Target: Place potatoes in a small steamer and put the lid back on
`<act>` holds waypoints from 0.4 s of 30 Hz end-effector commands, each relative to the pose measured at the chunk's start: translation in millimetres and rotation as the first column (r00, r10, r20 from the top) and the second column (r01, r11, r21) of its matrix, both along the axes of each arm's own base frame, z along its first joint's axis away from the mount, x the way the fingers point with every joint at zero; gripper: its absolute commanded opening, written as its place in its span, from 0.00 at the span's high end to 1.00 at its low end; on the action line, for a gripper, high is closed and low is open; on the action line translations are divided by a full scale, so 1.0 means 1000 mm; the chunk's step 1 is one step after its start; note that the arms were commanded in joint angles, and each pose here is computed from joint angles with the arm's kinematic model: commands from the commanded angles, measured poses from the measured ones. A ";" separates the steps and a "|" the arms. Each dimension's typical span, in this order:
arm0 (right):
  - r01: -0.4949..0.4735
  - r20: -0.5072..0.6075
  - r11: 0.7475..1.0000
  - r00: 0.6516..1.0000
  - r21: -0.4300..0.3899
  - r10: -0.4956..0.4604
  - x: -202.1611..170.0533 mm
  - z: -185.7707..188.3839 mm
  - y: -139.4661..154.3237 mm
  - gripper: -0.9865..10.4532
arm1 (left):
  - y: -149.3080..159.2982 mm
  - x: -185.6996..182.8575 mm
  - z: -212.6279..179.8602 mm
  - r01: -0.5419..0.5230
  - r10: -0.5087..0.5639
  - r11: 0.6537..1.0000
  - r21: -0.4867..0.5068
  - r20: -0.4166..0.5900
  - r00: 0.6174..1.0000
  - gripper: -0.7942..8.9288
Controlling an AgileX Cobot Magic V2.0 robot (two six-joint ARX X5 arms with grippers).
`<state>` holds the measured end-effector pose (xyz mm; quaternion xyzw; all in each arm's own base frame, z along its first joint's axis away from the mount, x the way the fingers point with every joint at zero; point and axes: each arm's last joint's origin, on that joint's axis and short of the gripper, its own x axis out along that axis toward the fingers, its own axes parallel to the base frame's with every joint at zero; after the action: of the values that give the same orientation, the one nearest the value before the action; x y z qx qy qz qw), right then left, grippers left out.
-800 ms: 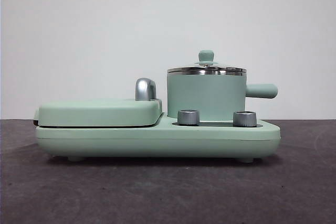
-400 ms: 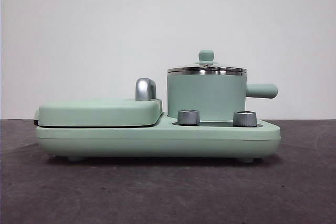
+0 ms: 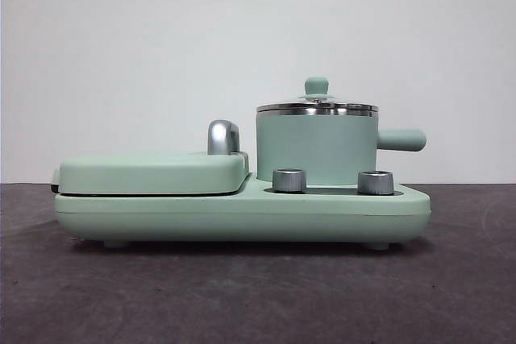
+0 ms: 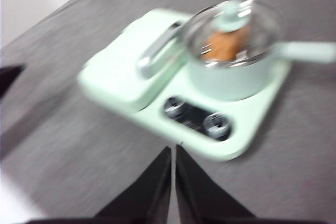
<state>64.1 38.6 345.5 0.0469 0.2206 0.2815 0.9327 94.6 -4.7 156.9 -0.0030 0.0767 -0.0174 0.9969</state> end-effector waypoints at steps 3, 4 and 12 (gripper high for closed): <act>0.191 0.173 0.980 0.965 0.051 -0.197 0.003 -0.037 -0.015 0.90 | 0.000 0.001 -0.003 -0.001 0.001 1.000 -0.003 -0.007 1.000 0.91; 0.243 0.189 0.968 0.950 0.058 -0.249 0.004 -0.051 -0.018 0.90 | 0.000 0.001 -0.003 -0.001 0.001 1.000 -0.003 -0.007 1.000 0.91; 0.513 0.157 0.858 0.845 0.027 -0.510 0.018 -0.155 -0.037 0.90 | 0.000 0.001 -0.003 -0.001 0.001 1.000 -0.003 -0.007 1.000 0.91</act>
<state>81.8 2.7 192.6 0.0797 0.1369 0.0292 0.9869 94.6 -4.7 156.9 -0.0032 0.0767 -0.0174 0.9969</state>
